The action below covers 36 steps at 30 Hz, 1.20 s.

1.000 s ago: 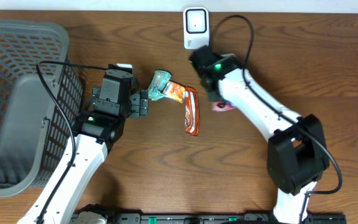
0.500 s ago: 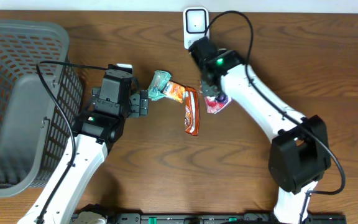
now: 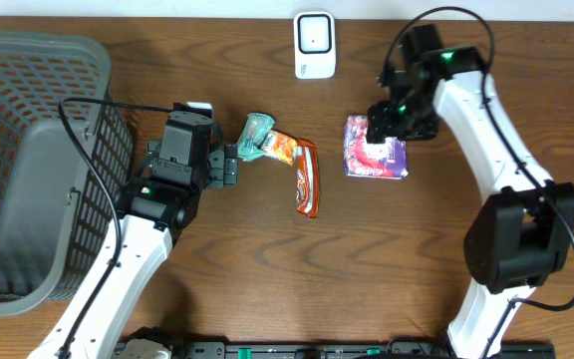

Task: Scan the item barcode

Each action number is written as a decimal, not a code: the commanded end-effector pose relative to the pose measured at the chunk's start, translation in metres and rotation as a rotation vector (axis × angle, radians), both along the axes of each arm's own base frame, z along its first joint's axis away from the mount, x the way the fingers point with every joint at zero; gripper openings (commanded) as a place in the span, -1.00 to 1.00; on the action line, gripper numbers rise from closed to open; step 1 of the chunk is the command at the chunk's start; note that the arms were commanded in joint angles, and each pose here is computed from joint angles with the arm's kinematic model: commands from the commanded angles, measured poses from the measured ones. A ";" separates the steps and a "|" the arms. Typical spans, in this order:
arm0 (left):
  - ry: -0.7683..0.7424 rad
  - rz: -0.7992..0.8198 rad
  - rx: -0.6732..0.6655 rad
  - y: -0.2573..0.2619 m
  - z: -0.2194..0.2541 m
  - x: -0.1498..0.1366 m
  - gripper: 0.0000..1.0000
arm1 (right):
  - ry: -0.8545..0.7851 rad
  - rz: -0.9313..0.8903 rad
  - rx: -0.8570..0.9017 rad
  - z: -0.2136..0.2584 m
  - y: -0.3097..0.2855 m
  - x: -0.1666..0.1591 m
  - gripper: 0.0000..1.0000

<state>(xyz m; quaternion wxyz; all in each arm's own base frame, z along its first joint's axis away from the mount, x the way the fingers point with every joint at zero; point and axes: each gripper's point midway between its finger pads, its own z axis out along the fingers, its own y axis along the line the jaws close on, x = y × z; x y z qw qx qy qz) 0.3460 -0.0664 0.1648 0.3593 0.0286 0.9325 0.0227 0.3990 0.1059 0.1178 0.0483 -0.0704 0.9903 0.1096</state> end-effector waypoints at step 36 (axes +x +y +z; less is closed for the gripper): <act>0.001 0.011 -0.004 0.001 0.000 0.000 0.95 | -0.312 0.476 0.492 0.070 0.052 0.006 -0.98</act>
